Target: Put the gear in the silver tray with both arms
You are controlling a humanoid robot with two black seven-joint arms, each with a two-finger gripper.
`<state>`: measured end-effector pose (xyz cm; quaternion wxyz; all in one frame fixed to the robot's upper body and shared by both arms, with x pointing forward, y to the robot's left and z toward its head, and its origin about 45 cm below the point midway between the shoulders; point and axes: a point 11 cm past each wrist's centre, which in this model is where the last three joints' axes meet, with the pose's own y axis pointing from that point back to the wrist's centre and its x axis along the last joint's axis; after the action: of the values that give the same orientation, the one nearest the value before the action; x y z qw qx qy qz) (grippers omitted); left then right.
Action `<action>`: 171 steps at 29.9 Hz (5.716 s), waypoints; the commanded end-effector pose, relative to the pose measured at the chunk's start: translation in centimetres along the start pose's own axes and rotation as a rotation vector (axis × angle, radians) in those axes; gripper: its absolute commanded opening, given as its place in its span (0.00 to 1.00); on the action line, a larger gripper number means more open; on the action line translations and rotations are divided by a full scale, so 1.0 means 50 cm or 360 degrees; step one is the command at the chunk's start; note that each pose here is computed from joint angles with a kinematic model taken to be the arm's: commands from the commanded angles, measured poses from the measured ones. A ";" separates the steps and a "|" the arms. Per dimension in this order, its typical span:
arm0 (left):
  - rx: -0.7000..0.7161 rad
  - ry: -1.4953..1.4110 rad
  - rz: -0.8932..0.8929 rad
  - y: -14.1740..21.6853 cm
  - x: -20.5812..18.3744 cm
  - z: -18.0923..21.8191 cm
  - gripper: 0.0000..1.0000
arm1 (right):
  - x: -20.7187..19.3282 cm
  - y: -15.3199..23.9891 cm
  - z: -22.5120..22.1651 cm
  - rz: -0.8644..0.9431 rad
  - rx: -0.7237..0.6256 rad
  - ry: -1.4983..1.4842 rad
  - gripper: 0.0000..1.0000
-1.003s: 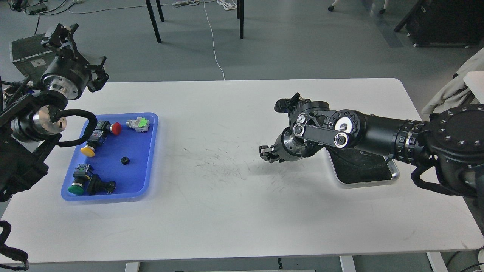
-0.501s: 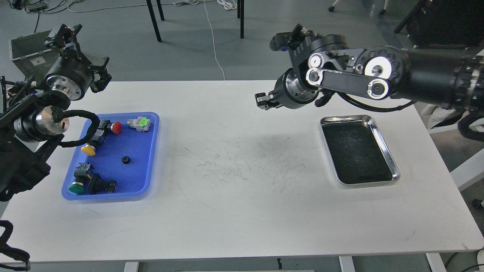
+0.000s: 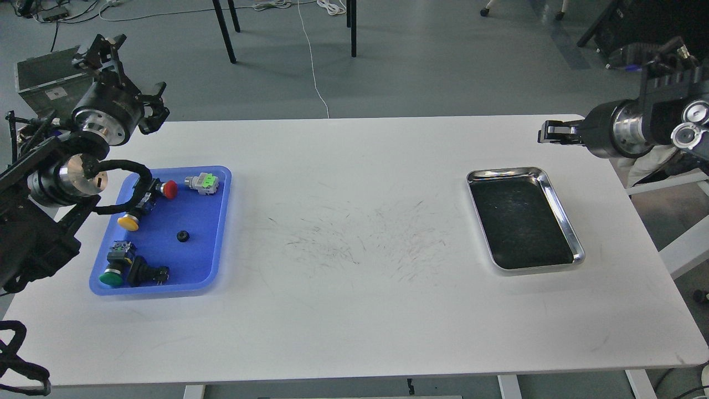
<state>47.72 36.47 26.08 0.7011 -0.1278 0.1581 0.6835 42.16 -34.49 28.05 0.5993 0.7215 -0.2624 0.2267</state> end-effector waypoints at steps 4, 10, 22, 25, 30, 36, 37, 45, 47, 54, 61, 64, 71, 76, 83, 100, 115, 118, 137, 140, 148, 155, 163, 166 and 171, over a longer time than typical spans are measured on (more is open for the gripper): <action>-0.0004 0.0012 -0.0010 -0.003 -0.008 -0.002 0.98 | -0.100 -0.065 0.077 0.0105 -0.0009 -0.0104 0.01; -0.0011 0.0013 -0.0009 -0.003 -0.007 0.002 0.98 | -0.153 -0.130 0.061 0.0146 -0.0019 -0.0128 0.01; -0.0019 0.0012 -0.0003 -0.002 -0.002 0.008 0.98 | -0.191 -0.190 0.048 0.0134 -0.0066 -0.0137 0.16; -0.0020 0.0010 -0.0001 -0.002 -0.001 0.009 0.98 | -0.197 -0.194 0.045 0.0124 -0.0064 -0.0137 0.28; -0.0018 0.0009 -0.0002 -0.002 -0.001 0.008 0.98 | -0.199 -0.206 0.034 0.0124 -0.0062 -0.0137 0.37; -0.0011 0.0004 -0.0002 -0.001 0.000 0.005 0.98 | -0.194 -0.213 0.019 0.0136 -0.0041 -0.0158 0.53; -0.0007 0.0002 -0.0002 -0.001 0.000 0.003 0.98 | -0.188 -0.212 0.015 0.0145 -0.0033 -0.0165 0.58; 0.0001 -0.0007 0.0023 0.000 0.010 0.001 0.98 | -0.068 -0.177 -0.024 0.0377 0.0133 -0.0453 0.74; -0.0001 -0.0002 0.0030 0.001 0.013 0.001 0.98 | -0.024 -0.160 -0.036 0.0462 0.0212 -0.0618 0.76; -0.0015 -0.0023 0.0258 0.012 0.114 0.004 0.98 | 0.102 -0.088 -0.060 0.0571 0.0677 -0.1576 0.80; -0.0018 -0.0058 0.0014 0.004 0.039 0.030 0.98 | 0.098 -0.050 -0.004 0.0381 0.1208 -0.2506 0.84; -0.0011 -0.0229 -0.0190 0.019 -0.020 0.059 0.98 | 0.066 -0.032 0.047 0.0326 0.1450 -0.2779 0.84; 0.0111 -0.0758 -0.0613 0.097 -0.110 0.064 0.98 | -0.025 -0.014 0.121 0.0314 0.1714 -0.3078 0.94; 0.0281 -0.1444 -0.0816 0.153 -0.082 0.006 0.98 | -0.076 -0.027 0.150 0.0353 0.1662 -0.3181 0.96; 0.0425 -0.2282 -0.1156 0.219 -0.015 -0.089 0.98 | -0.088 -0.032 0.156 0.0363 0.1636 -0.3204 0.98; 0.0614 -0.3089 -0.1196 0.293 0.195 -0.247 0.87 | -0.100 -0.039 0.151 0.0355 0.1613 -0.3202 0.98; 0.0628 -0.3116 -0.1203 0.290 0.205 -0.290 0.67 | -0.103 -0.044 0.147 0.0349 0.1612 -0.3210 0.98; 0.0632 -0.3116 -0.1206 0.292 0.206 -0.291 0.55 | -0.103 -0.044 0.147 0.0349 0.1612 -0.3210 0.98; 0.0591 -0.3124 -0.1196 0.275 0.193 -0.278 0.07 | -0.102 -0.044 0.146 0.0347 0.1611 -0.3206 0.98; 0.0467 -0.3167 -0.1170 0.232 0.161 -0.235 0.07 | -0.103 -0.044 0.146 0.0348 0.1606 -0.3203 0.98; -0.0007 -0.3153 -0.1135 0.130 -0.020 -0.063 0.07 | -0.084 -0.037 0.148 0.0366 0.1618 -0.3177 0.98; -0.0197 -0.2972 -0.1341 0.112 -0.231 -0.142 0.07 | -0.077 -0.036 0.156 0.0401 0.1576 -0.3188 0.98; -0.0267 -0.2742 -0.1638 0.152 -0.439 -0.355 0.07 | -0.076 -0.037 0.159 0.0416 0.1553 -0.3197 0.98; -0.0313 -0.2727 -0.1718 0.168 -0.495 -0.401 0.07 | -0.070 -0.036 0.157 0.0420 0.1551 -0.3178 0.98; -0.0320 -0.2673 -0.1899 0.223 -0.578 -0.495 0.07 | -0.066 -0.035 0.160 0.0438 0.1535 -0.3180 0.98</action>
<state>36.78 3.42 16.81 0.7894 0.2814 -0.5292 0.1328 40.86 -41.58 23.12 -0.2545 0.7032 -0.5852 -0.3135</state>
